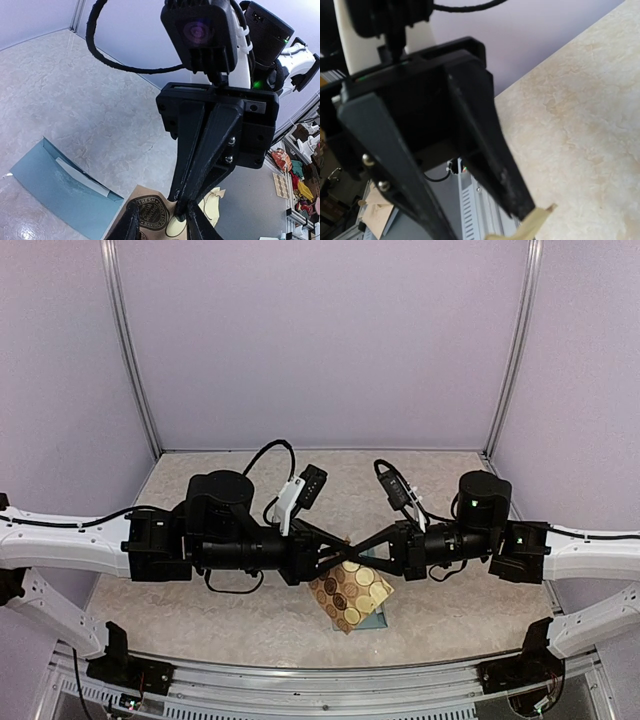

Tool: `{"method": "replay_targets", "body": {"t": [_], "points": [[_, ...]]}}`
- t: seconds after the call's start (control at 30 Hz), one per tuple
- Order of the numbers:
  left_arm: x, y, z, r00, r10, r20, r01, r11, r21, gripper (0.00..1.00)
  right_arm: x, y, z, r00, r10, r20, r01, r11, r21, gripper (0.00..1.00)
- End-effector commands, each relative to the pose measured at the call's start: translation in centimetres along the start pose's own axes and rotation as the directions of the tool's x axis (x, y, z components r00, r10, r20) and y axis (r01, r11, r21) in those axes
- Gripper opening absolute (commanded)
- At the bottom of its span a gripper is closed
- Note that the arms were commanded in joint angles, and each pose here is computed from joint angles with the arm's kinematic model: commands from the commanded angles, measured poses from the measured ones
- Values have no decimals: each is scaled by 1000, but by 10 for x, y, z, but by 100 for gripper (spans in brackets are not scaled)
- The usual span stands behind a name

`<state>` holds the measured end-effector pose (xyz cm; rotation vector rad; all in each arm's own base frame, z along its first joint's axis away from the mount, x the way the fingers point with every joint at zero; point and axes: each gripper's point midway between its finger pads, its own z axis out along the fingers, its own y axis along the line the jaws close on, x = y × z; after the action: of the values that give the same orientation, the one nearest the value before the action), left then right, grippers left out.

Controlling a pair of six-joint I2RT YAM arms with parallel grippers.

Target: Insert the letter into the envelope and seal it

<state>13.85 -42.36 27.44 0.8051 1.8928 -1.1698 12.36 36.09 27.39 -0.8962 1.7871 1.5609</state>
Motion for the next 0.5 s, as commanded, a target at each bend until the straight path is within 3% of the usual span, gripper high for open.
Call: {"method": "replay_targets", "body": {"t": [0.0,0.3,0.47], "points": [[-9,0,-3,1000,-8,28,7,1000,7,27,-6,14,-5,999,-30,26,31,998,-58,0],[-6,3,-3,1000,-13,21,13,1000,0,17,-7,17,-6,999,-35,31,38,997,-70,0],[-4,7,-2,1000,-16,16,16,1000,-19,17,-8,18,-6,999,-38,32,40,996,-74,0]]}}
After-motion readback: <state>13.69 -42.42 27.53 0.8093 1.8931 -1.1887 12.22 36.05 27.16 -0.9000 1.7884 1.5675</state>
